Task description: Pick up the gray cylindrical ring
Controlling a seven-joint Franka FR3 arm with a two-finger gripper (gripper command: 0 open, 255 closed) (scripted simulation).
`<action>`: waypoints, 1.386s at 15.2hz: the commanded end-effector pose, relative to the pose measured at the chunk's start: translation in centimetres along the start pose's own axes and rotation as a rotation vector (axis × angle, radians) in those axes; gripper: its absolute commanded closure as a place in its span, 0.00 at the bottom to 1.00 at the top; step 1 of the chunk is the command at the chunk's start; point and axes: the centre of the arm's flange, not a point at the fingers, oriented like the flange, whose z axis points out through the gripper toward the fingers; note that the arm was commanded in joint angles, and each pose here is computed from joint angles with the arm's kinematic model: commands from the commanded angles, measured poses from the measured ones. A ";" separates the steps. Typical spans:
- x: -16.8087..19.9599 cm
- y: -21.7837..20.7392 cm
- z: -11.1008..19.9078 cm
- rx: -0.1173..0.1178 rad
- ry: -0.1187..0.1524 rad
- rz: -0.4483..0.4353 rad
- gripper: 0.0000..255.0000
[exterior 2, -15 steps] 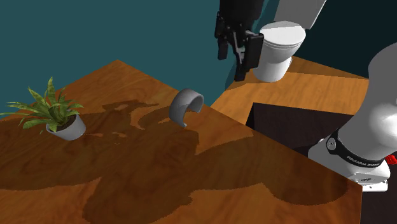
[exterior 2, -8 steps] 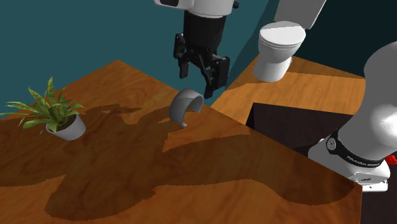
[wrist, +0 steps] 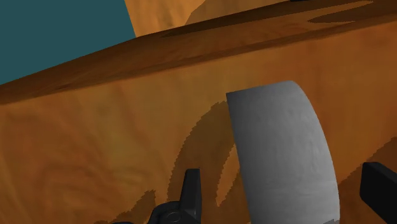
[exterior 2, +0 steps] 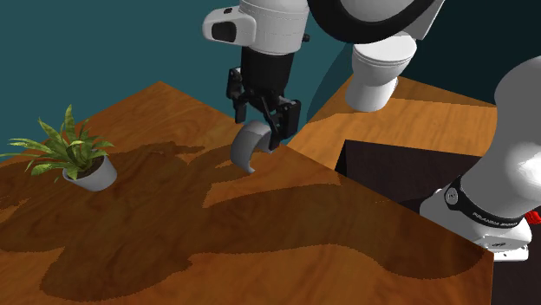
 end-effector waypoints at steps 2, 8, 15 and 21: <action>-0.1 -0.1 0.6 -0.001 0.001 0.000 0.00; -0.1 -0.2 0.6 -0.001 0.001 0.000 1.00; 0.2 -0.1 -0.9 -0.001 0.001 0.000 1.00; 0.8 0.1 -4.1 -0.001 0.001 0.000 1.00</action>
